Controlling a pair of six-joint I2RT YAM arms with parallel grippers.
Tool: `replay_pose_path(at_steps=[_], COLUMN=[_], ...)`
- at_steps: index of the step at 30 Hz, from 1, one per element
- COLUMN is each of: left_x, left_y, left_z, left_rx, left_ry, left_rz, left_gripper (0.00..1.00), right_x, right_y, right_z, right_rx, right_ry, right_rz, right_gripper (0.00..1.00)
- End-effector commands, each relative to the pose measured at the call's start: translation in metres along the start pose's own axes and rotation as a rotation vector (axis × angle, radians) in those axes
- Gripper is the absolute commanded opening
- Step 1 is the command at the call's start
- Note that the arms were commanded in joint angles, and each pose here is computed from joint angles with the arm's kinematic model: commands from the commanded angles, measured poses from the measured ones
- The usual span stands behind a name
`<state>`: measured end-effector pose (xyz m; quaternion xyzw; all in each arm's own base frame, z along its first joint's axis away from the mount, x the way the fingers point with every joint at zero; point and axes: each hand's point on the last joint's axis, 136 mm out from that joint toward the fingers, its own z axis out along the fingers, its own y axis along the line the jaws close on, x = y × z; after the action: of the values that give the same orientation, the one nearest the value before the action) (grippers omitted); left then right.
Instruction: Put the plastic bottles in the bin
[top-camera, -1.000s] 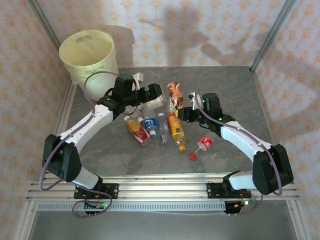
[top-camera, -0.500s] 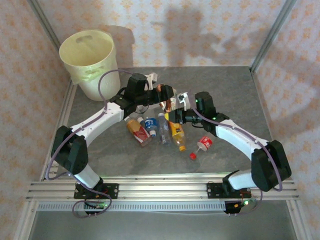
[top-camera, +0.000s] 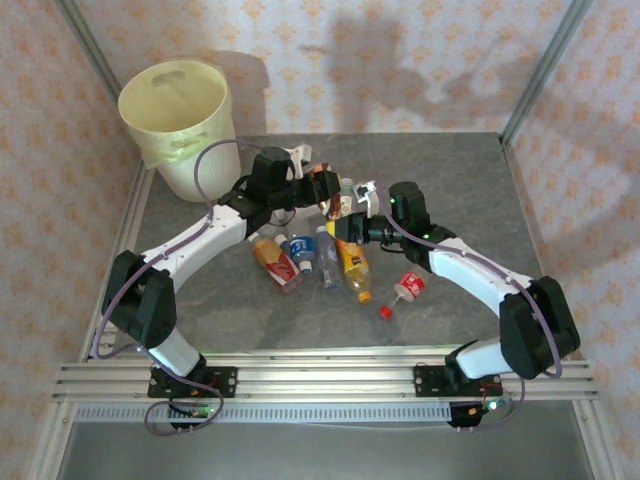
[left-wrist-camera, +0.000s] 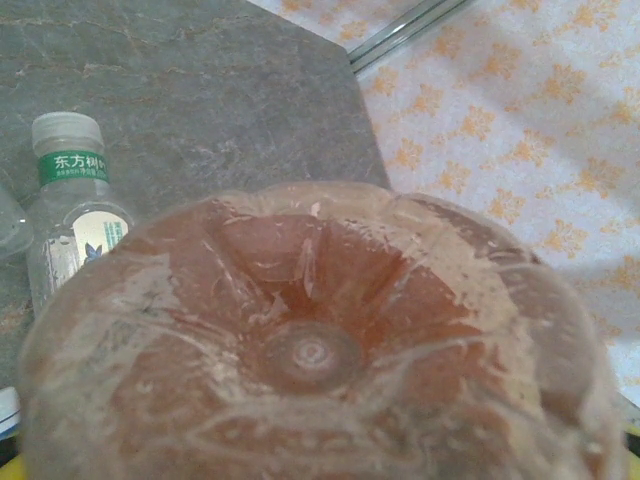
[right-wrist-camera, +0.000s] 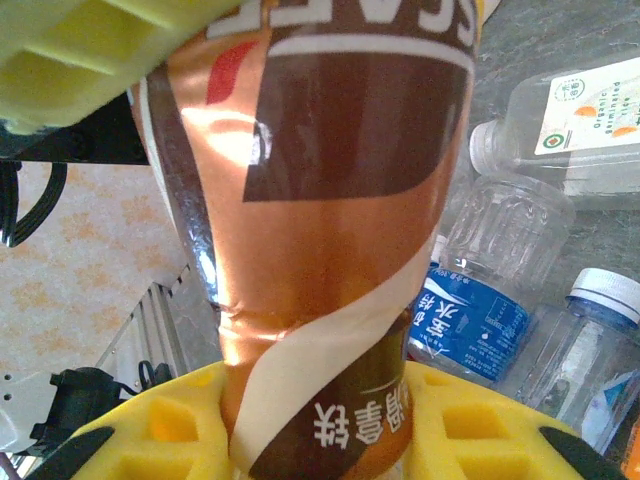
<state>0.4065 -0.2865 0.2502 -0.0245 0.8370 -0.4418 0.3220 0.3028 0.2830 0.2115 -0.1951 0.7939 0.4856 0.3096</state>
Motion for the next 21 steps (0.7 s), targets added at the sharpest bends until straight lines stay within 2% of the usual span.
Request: replay_pose_path(at_steps=[1, 4, 7, 9, 11, 12, 21], left_x=[-0.005, -0.007, -0.008, -0.009, -0.010, -0.010, -0.025], left_y=[-0.017, -0.014, -0.011, -0.010, -0.008, -0.006, 0.024], left_z=[-0.008, -0.008, -0.008, -0.009, -0.010, -0.011, -0.036], left_rx=[0.048, 0.033, 0.013, 0.007, -0.006, -0.017, -0.224], left_ry=[-0.030, -0.042, -0.052, -0.054, -0.056, -0.060, -0.144], left_rz=[0.037, 0.030, 0.022, 0.017, 0.014, 0.014, 0.022], left_gripper=[0.51, 0.49, 0.49, 0.49, 0.49, 0.49, 0.49], right_x=[-0.023, -0.023, -0.022, -0.022, -0.024, -0.026, -0.050], right_y=[0.016, 0.013, 0.010, 0.007, 0.002, -0.001, -0.030], right_z=[-0.001, -0.002, -0.002, -0.003, -0.006, -0.008, -0.044], right_rx=[-0.037, -0.014, 0.006, 0.034, 0.072, 0.102, 0.407], right_ry=[-0.050, -0.047, -0.036, -0.034, -0.043, -0.052, -0.178], right_rz=[-0.043, -0.044, -0.037, -0.033, -0.038, -0.045, -0.080], right_gripper=[0.30, 0.43, 0.67, 0.77, 0.95, 0.99, 0.99])
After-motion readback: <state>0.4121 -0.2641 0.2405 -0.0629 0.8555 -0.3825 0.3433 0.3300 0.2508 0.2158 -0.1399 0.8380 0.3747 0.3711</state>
